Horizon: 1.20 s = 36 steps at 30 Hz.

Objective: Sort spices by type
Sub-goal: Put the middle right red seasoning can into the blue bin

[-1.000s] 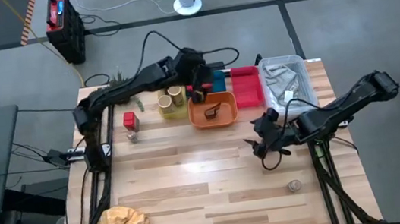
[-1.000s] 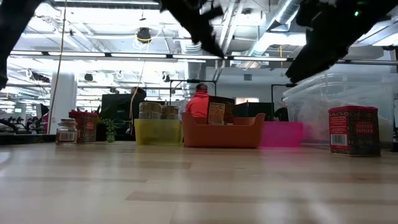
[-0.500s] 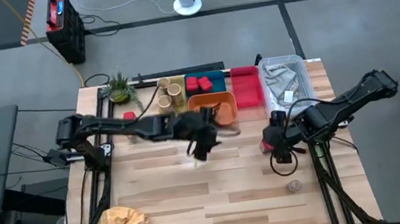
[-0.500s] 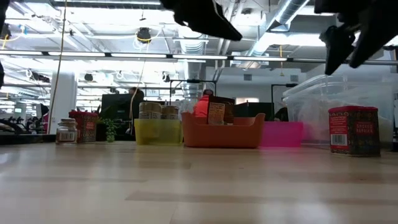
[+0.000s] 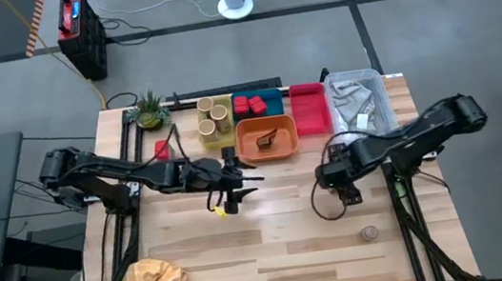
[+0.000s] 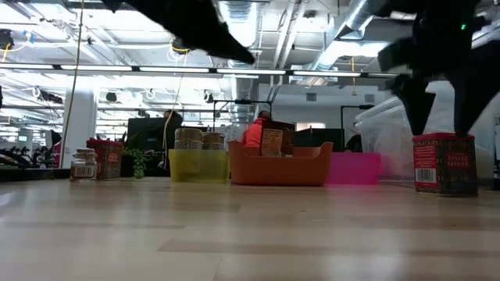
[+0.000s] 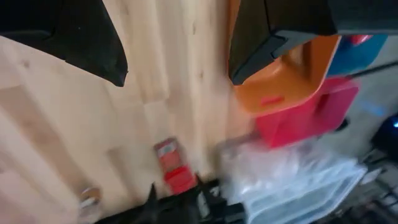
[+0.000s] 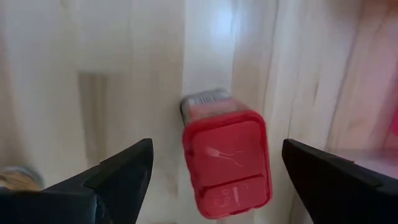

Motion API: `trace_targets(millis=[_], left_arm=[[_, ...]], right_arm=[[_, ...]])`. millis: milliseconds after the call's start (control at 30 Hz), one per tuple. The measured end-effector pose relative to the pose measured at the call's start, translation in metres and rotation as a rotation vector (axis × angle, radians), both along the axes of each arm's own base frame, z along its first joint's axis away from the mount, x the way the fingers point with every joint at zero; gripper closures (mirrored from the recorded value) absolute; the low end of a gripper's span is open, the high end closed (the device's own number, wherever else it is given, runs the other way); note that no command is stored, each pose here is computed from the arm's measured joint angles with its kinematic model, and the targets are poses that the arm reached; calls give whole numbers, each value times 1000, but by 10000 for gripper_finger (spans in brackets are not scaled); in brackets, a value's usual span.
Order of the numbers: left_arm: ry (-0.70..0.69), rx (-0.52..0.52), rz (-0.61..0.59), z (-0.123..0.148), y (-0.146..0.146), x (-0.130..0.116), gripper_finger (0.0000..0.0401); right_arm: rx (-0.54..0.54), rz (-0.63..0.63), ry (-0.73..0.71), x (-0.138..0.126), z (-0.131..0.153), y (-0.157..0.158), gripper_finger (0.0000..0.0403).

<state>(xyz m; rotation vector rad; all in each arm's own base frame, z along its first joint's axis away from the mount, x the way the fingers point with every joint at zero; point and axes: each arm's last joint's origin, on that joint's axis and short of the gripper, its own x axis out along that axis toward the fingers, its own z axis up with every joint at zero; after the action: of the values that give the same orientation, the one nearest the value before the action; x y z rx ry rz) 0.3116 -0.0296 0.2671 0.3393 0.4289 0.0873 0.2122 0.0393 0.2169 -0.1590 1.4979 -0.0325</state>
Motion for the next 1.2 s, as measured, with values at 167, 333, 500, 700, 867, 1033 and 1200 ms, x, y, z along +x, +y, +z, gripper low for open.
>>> trace_targets(millis=[167, 333, 500, 700, 867, 1033, 1200], left_arm=[[-45, 32, 82, -8, -3, -16, 136], [-130, -21, 109, -28, -2, -26, 136], [-121, -46, 122, -44, -1, -32, 136], [-129, -53, 127, -43, -2, -32, 136], [-144, -76, 151, -43, -1, -32, 136], [-203, -141, 170, -40, -1, -30, 136], [-223, -209, 200, -39, -1, -31, 136]], right_arm=[[-13, 17, 117, 7, -17, -3, 26], [-23, 44, 202, 12, -31, -2, 88], [-25, 27, 225, 21, -33, -1, 171], [-3, -11, 107, 51, 11, -5, 170], [-56, -48, -25, 69, 65, -24, 170], [-283, 29, -154, 82, 100, -56, 163], [-473, 216, -169, 97, 103, -98, 164]])
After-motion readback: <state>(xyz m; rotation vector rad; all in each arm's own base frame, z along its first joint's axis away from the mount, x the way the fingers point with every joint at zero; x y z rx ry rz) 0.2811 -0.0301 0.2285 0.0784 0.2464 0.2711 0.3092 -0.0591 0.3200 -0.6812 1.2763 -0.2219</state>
